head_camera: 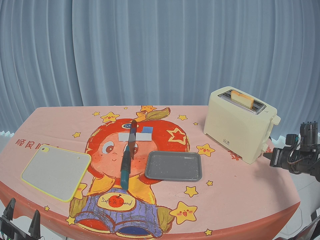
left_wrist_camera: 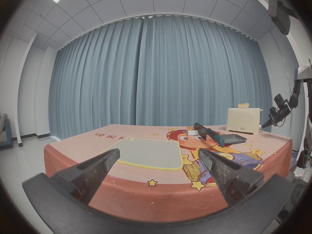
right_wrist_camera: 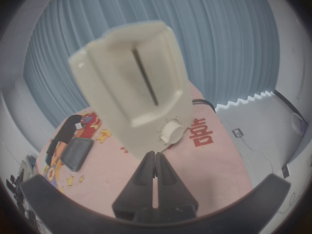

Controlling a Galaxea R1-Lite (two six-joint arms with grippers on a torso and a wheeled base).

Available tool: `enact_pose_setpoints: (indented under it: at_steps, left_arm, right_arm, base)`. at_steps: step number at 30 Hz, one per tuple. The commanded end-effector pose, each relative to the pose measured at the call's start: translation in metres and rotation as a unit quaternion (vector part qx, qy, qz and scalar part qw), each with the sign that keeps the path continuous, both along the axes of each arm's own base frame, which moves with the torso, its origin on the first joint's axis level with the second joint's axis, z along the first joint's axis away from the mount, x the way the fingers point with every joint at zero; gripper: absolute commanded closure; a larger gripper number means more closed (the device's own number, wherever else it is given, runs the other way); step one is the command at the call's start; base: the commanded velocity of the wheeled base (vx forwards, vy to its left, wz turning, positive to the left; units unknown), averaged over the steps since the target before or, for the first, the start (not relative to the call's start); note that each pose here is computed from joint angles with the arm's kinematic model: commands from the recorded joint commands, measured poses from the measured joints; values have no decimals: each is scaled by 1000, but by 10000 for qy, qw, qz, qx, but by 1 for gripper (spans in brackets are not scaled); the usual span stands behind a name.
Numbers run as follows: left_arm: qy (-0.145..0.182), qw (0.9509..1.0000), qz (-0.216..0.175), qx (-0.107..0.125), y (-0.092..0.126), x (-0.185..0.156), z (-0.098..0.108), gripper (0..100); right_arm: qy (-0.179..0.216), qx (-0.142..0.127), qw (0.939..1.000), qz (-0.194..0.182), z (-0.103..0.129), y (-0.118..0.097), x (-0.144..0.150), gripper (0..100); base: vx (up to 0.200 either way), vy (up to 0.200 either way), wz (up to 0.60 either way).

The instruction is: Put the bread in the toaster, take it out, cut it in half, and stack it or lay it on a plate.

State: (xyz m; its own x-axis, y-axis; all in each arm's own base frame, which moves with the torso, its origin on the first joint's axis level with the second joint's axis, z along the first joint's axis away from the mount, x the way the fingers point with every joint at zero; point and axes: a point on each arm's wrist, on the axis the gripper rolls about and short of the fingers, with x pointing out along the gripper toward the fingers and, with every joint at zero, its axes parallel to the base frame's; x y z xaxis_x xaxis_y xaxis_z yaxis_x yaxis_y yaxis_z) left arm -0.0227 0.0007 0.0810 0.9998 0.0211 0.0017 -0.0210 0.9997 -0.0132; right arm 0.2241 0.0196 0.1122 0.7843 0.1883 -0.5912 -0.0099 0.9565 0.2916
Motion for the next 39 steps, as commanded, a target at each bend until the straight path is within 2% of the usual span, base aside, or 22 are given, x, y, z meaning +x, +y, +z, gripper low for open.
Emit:
enact_pose_setpoints:
  at_steps: [1, 8, 15, 39]
  left_arm:
    - [100, 9999, 2, -3, 0, 1, -5, 0]
    - [93, 10000, 2, -3, 0, 1, -5, 0]
    - [93, 10000, 2, -3, 0, 1, -5, 0]
    - [93, 10000, 2, -3, 0, 1, -5, 0]
  right_arm:
    - [-590, 56, 9977, 322, 26, 12, -25, 100]
    - [-1173, 154, 9902, 747, 49, 25, -46, 100]
    - [-1429, 207, 9851, 932, 58, 29, -54, 100]
    - [-1546, 187, 9831, 959, 61, 30, -54, 100]
  base:
    - [0, 0, 0]
    - [0, 0, 0]
    - [0, 0, 0]
    - [0, 0, 0]
